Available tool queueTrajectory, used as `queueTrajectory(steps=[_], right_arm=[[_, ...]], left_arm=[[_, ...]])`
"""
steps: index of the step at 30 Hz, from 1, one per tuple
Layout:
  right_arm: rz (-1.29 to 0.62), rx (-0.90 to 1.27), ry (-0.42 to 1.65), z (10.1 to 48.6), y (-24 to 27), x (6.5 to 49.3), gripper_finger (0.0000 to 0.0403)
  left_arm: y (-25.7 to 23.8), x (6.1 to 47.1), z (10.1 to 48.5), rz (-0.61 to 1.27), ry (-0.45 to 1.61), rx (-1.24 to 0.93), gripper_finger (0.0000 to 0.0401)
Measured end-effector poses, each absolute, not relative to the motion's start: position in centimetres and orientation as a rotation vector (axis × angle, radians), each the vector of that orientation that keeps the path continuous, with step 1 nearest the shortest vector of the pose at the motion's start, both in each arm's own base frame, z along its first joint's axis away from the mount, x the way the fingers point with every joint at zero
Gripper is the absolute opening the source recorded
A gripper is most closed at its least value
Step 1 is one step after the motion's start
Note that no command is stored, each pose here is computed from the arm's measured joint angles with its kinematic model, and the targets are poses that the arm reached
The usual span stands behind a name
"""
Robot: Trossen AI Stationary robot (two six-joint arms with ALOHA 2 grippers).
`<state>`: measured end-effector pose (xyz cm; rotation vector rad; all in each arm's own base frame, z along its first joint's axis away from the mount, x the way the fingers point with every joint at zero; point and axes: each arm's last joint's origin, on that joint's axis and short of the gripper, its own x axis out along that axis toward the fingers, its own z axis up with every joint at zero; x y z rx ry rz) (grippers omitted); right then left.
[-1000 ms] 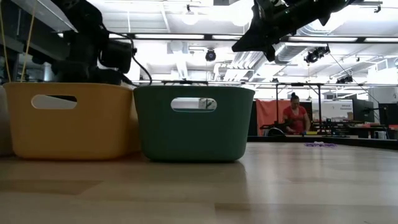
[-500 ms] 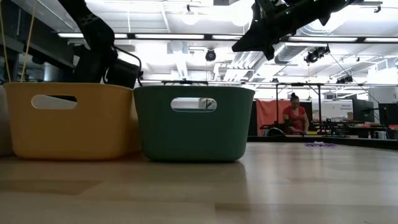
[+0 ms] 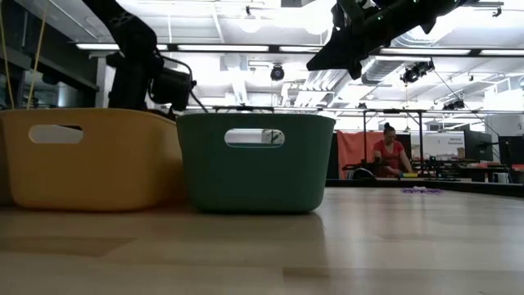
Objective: Sort Halloween decoration
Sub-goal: Put the white bone toy into the green bin
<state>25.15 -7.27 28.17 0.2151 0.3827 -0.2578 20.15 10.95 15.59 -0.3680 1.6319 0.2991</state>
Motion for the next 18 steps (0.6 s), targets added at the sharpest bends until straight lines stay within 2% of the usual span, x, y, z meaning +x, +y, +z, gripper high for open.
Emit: queueTrajectory(steps=[4,8,18], right_arm=[[-0.259,0.218,0.400,28.0,-7.2,25.1,0.0000],[-0.260,0.220,0.412,27.9,-7.2,25.0,0.0000],[-0.255,0.198,0.425,27.8,-7.2,25.0,0.0000]], left_arm=[[11.1,20.3,16.2,0.251,1.635,-0.351,0.0136],[10.6,20.1,15.9,0.200,1.588,-0.551,0.0136],[9.6,20.2,14.3,0.328,1.579,-0.627,0.0136]])
